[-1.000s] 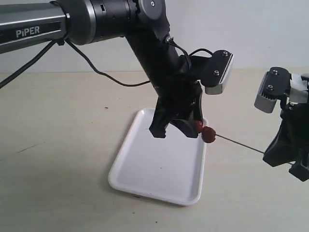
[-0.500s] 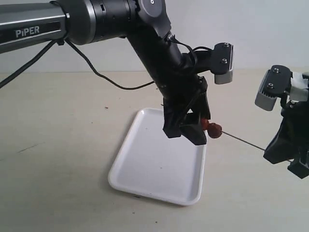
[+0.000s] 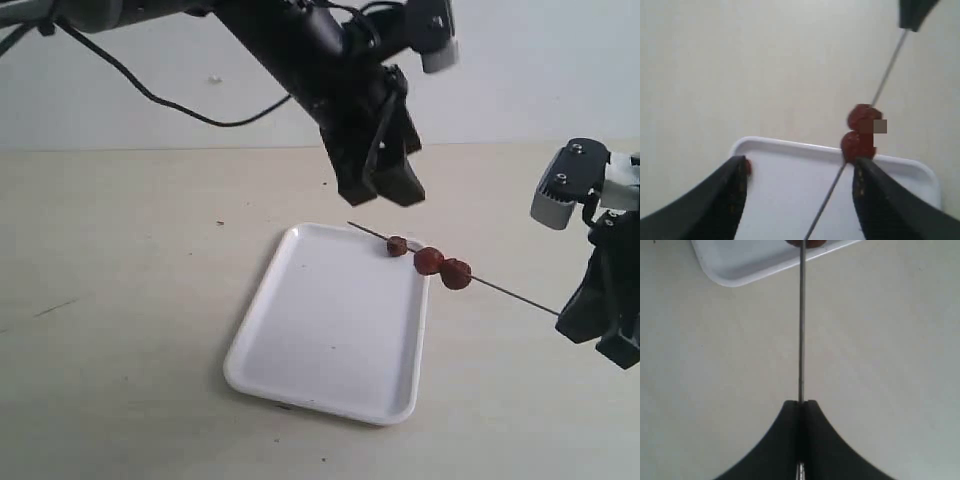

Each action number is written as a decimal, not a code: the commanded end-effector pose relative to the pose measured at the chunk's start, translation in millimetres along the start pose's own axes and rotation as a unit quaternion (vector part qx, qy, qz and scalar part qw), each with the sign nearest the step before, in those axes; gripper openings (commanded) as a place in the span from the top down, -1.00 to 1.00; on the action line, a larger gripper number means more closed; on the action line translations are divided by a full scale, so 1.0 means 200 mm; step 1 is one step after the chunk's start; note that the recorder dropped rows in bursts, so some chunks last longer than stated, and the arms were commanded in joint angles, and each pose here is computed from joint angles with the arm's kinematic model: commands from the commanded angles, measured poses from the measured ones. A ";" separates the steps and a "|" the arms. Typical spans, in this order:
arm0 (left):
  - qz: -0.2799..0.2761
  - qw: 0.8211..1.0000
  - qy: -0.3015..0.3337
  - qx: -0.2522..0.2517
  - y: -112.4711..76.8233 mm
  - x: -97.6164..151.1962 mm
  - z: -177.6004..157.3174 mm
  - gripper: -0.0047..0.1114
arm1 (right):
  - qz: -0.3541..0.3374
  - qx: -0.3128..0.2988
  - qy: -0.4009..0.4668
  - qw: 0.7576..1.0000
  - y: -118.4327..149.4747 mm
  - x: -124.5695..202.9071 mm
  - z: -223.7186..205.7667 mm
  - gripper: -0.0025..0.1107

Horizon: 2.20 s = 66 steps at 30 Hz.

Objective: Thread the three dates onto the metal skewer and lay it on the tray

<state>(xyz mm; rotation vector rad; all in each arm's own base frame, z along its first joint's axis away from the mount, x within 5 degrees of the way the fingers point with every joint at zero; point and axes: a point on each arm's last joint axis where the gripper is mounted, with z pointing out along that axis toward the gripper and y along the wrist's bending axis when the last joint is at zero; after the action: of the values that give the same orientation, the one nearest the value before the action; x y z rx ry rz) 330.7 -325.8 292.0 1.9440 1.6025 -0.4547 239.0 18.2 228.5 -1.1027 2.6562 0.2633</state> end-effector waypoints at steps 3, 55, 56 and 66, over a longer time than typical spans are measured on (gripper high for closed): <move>-0.149 0.983 -0.033 -0.097 0.15 0.09 -0.22 -0.12 | 0.090 0.010 0.011 0.996 -0.01 0.02 -0.02 0.96; -0.089 0.973 0.176 -0.118 0.14 0.23 0.61 0.01 | 0.260 0.089 0.065 0.959 -0.15 0.16 -0.03 0.96; -0.093 0.973 0.171 -0.123 0.15 0.23 0.61 0.01 | 0.260 0.089 0.064 0.959 -0.15 0.16 -0.03 0.96; -0.159 0.959 0.159 -0.173 0.18 0.21 0.55 0.01 | 0.263 0.096 0.063 0.958 -0.17 0.15 -0.01 0.96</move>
<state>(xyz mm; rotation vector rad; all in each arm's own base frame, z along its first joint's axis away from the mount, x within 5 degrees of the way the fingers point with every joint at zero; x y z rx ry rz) 386.3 -366.2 178.9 1.5963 2.0551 0.0407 239.5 -24.1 217.9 -0.3563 2.9928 0.0509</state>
